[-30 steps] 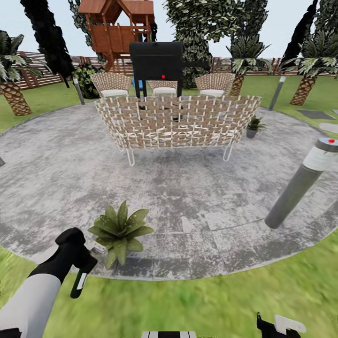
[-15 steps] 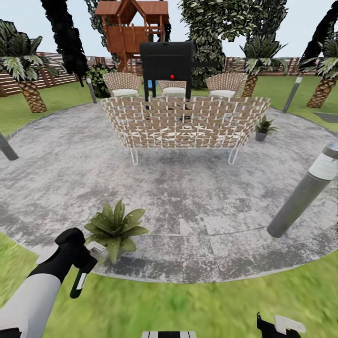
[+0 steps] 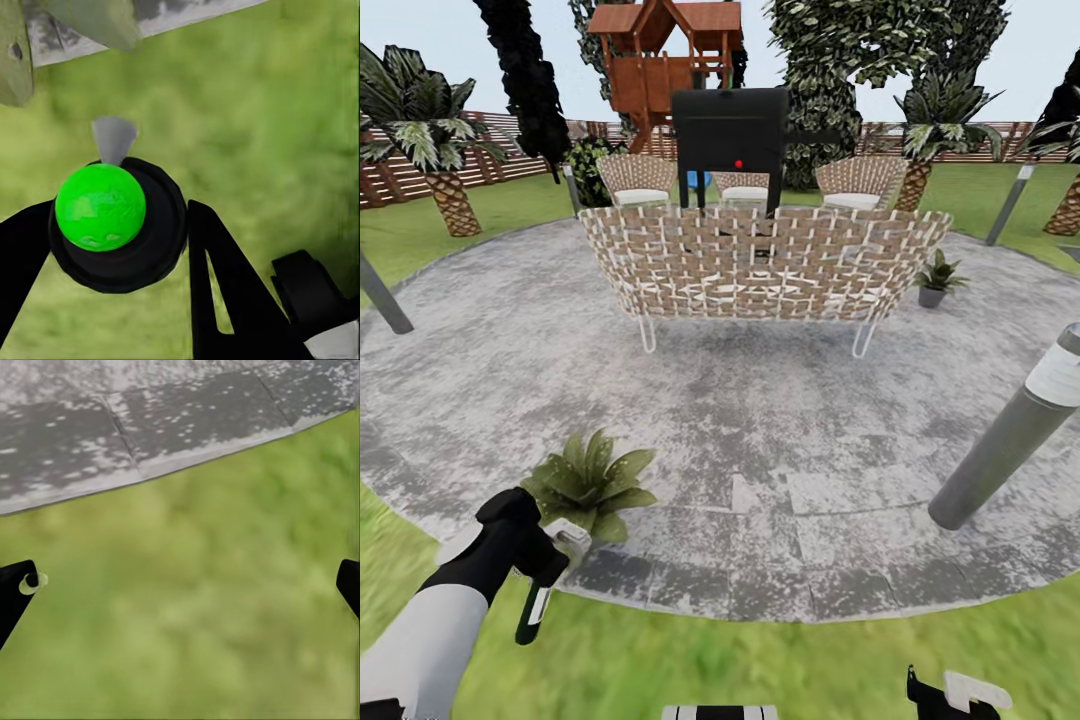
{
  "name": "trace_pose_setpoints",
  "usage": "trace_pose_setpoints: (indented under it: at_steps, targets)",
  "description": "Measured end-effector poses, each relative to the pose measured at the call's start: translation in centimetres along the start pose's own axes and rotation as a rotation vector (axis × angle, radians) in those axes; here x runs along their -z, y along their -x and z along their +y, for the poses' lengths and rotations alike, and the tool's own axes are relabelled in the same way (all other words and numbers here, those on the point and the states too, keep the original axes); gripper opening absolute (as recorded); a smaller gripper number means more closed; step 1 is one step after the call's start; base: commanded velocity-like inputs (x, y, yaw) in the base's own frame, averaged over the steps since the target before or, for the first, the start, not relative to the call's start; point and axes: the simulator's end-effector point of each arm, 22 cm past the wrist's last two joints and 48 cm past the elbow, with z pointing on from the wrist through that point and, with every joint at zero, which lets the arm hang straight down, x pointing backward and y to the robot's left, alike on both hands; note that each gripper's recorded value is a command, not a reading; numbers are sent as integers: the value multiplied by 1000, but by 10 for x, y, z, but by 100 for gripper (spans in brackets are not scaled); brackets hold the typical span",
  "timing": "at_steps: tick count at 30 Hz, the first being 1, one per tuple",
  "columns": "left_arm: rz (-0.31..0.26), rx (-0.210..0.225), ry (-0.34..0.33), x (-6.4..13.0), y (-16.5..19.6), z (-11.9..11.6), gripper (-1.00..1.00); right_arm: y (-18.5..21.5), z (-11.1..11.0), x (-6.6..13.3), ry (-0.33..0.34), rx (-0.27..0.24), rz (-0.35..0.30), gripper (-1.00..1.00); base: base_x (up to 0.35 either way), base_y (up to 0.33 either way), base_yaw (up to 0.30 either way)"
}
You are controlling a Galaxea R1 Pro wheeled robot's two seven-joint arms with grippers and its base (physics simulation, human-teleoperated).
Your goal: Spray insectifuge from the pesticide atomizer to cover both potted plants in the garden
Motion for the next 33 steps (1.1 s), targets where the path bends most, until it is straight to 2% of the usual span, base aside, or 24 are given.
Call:
trace_pose_setpoints:
  at_steps: [2,5,10,13,17,23,26,28,31,32,33]
  targets:
    - [7,-6,-55,2,-3,-8,-100,0,0,0,0,0,-1,100,245,-190,2]
    - [28,12,-34,8,-19,16,-100,0,0,0,-1,0,-1,100,284,-106,0]
    - [41,15,-8,11,-29,30,-100,0,0,0,-1,1,1,100,58,-13,85]
    - [61,20,26,15,-38,46,-100,0,1,0,1,0,2,100,3,-1,261]
    - [61,23,30,16,-38,47,-100,-1,1,0,1,-1,2,100,0,-47,226]
    - [52,26,23,17,-32,42,-100,-1,1,0,1,0,2,100,-11,-249,23]
    - [49,29,31,20,-31,47,-100,-1,1,0,1,0,2,100,-31,-275,70]
    - [22,30,43,31,-17,53,-100,-1,1,0,1,-1,2,100,-5,-268,218]
    - [-55,20,58,71,25,68,-100,0,1,0,1,-1,1,100,-1,-100,185]
    - [-59,8,62,82,33,71,-100,0,0,0,1,0,1,100,0,-10,26]
    - [-38,-11,82,103,41,78,-100,0,0,0,0,0,1,100,0,-5,14]
